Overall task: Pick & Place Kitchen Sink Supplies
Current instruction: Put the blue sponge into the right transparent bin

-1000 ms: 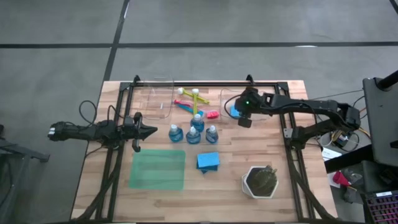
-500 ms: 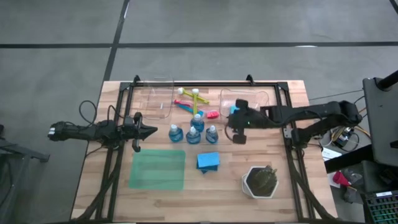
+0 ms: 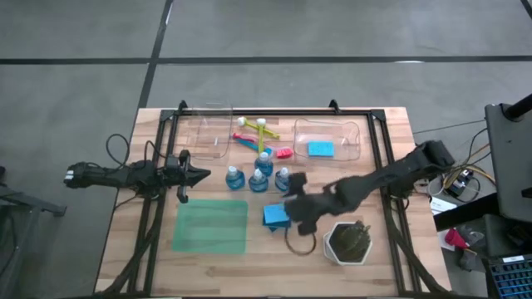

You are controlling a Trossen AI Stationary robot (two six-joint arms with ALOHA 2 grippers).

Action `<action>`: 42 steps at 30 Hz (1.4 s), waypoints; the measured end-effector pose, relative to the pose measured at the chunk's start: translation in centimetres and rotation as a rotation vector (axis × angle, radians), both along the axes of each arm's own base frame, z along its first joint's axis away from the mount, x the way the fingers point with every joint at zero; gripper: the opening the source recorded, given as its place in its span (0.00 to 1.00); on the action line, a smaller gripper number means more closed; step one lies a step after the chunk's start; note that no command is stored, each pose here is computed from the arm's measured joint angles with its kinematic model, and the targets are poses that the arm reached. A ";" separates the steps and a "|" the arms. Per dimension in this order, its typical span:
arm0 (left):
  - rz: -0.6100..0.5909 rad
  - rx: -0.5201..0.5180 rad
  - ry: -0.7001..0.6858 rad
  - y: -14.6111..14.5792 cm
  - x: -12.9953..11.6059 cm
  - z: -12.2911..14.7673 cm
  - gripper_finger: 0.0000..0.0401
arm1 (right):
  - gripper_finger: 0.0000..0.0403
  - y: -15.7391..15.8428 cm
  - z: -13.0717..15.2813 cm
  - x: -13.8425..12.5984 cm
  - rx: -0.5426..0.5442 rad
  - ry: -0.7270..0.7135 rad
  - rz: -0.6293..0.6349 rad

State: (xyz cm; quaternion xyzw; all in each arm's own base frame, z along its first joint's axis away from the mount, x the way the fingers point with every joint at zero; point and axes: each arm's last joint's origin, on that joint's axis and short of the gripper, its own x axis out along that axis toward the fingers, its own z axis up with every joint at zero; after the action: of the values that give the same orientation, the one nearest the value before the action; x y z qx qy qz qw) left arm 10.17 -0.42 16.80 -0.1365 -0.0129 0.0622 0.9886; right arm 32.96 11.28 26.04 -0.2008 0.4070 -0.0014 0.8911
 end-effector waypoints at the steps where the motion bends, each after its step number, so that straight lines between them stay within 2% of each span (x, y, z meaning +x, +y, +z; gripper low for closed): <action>1: 0.000 0.000 0.001 0.0 0.0 0.0 0.00 | 0.50 0.7 -0.1 0.4 0.003 0.008 0.008; 5: 0.000 0.000 0.004 0.0 0.0 0.0 0.00 | 0.49 2.6 -1.3 2.0 0.005 0.073 0.026; 11: 0.000 0.001 0.005 0.0 0.0 -0.1 0.00 | 0.47 3.7 -4.0 3.5 0.032 0.201 0.033; 25: -0.001 0.002 0.016 0.0 0.0 -0.2 0.00 | 0.48 3.1 -9.0 5.0 0.018 0.319 -0.039; 30: 0.000 0.002 0.016 0.0 0.0 -0.2 0.00 | 0.47 2.7 -9.7 5.4 0.009 0.328 -0.060; 36: 0.000 0.002 0.017 0.0 0.0 -0.2 0.00 | 0.41 2.5 -9.7 5.4 0.004 0.324 -0.068; 42: 0.000 0.002 0.017 0.0 0.0 -0.2 0.00 | 0.28 2.3 -9.7 5.5 -0.003 0.321 -0.082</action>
State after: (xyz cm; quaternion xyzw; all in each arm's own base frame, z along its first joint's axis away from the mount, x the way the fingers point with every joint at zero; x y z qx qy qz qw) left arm 10.17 -0.42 16.63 -0.1349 -0.0046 0.0632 0.9888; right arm 38.44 13.54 16.32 -0.1829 0.5518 -0.0061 0.8137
